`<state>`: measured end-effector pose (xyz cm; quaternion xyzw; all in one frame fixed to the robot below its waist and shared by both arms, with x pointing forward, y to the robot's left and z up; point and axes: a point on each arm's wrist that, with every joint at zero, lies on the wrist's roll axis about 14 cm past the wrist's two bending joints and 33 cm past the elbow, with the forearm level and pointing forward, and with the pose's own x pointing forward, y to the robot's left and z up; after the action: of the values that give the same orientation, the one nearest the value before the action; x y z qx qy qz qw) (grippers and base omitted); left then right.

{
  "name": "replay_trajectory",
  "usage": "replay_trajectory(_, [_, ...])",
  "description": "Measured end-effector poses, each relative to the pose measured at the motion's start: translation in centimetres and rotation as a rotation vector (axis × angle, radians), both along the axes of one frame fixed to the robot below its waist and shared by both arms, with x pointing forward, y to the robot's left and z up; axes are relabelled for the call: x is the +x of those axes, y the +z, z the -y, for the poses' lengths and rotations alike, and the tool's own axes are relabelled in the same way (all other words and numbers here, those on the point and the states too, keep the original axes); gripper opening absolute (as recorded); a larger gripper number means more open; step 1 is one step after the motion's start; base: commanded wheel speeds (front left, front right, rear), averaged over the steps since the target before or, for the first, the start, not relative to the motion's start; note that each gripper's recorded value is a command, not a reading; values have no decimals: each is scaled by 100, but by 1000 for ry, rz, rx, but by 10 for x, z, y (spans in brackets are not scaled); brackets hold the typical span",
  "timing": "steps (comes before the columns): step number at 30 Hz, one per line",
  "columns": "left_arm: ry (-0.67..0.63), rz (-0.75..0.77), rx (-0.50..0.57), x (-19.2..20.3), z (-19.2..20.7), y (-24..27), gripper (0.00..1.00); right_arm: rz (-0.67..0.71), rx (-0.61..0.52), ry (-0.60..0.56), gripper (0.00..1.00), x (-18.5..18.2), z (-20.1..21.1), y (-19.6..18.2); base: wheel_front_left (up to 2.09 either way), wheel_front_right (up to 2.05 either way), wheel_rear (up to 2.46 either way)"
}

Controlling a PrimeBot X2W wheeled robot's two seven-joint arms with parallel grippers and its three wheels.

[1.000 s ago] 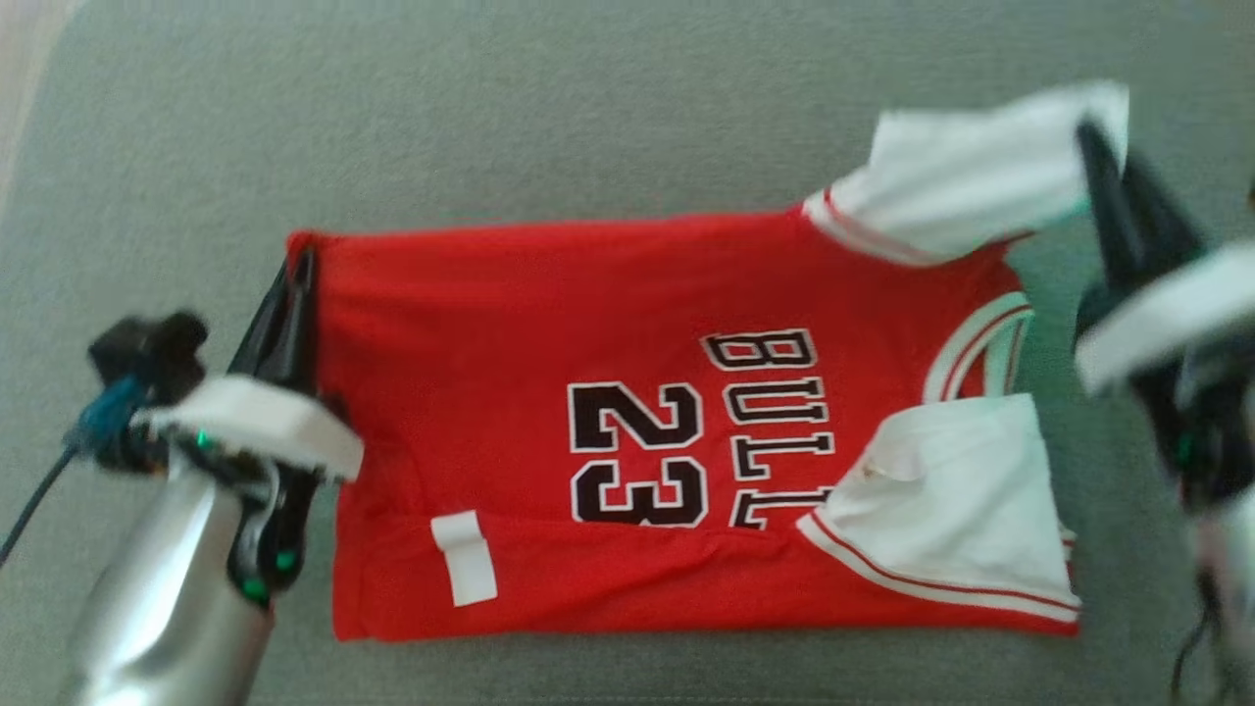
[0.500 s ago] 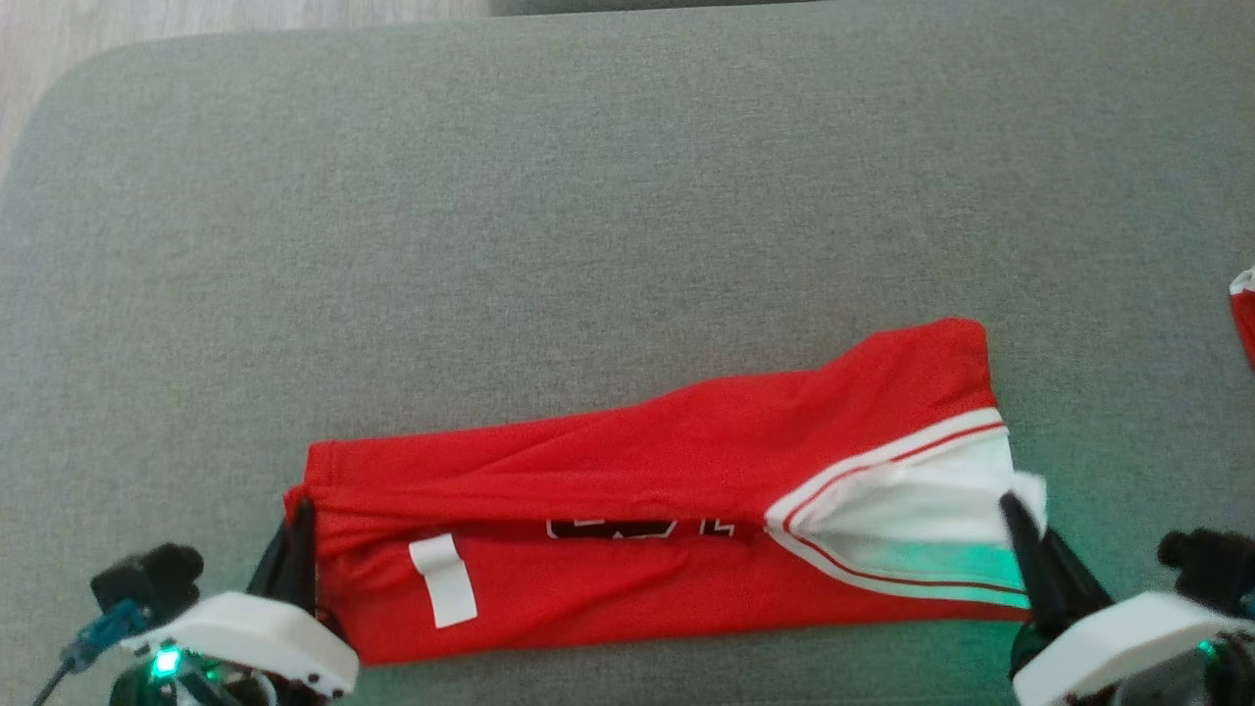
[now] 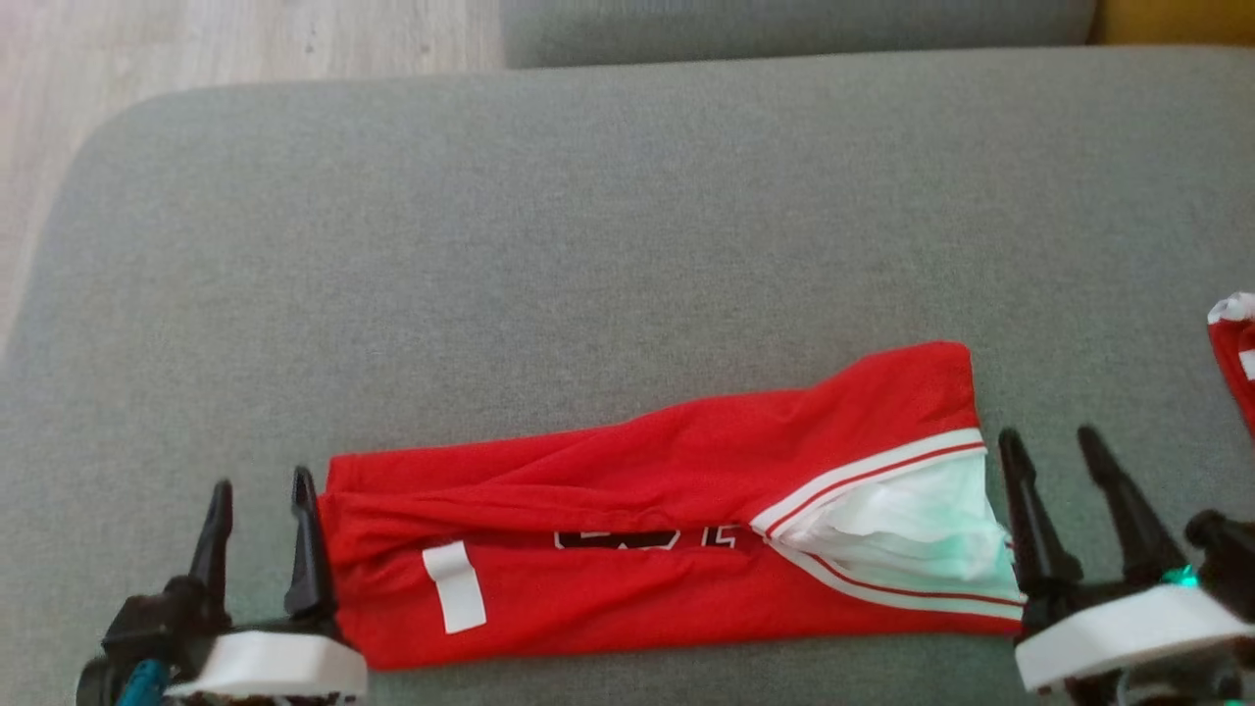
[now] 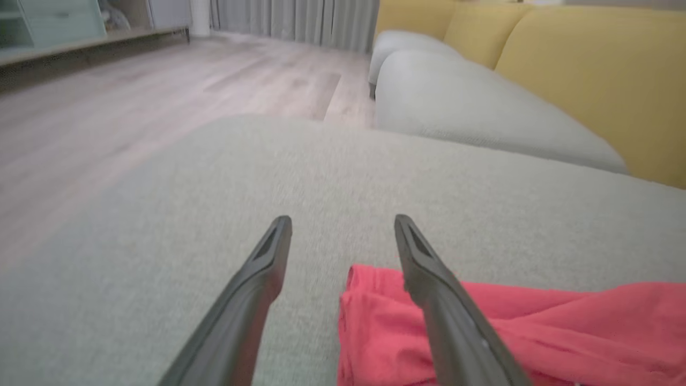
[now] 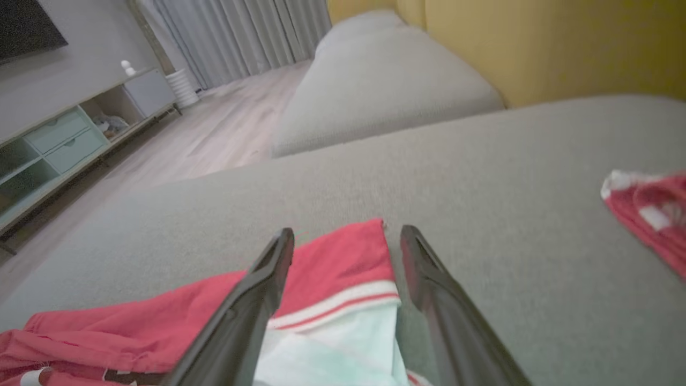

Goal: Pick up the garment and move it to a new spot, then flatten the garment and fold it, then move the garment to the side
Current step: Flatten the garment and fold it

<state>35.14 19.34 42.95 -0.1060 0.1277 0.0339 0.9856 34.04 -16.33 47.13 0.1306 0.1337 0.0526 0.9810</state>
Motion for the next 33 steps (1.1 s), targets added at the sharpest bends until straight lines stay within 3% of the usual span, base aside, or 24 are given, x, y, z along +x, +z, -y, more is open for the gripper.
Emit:
replay_trajectory(8, [-31, 230, 111, 10, 8, 62, 100, 222, -108, 58, 100, 17, -13, 61, 0, 0, 0])
replay_trajectory(21, [-93, 181, 117, 11, 23, 55, 100, 207, -115, 60, 100, 17, -13, 59, 0, 0, 0])
replay_trajectory(24, [-97, 180, 124, 12, 23, 54, 100, 144, -112, 54, 100, 17, -9, 41, 0, 0, 0])
replay_trajectory(33, [-108, 219, 121, 34, 23, 62, 100, -230, -100, 81, 100, 6, 3, -71, 0, 0, 0])
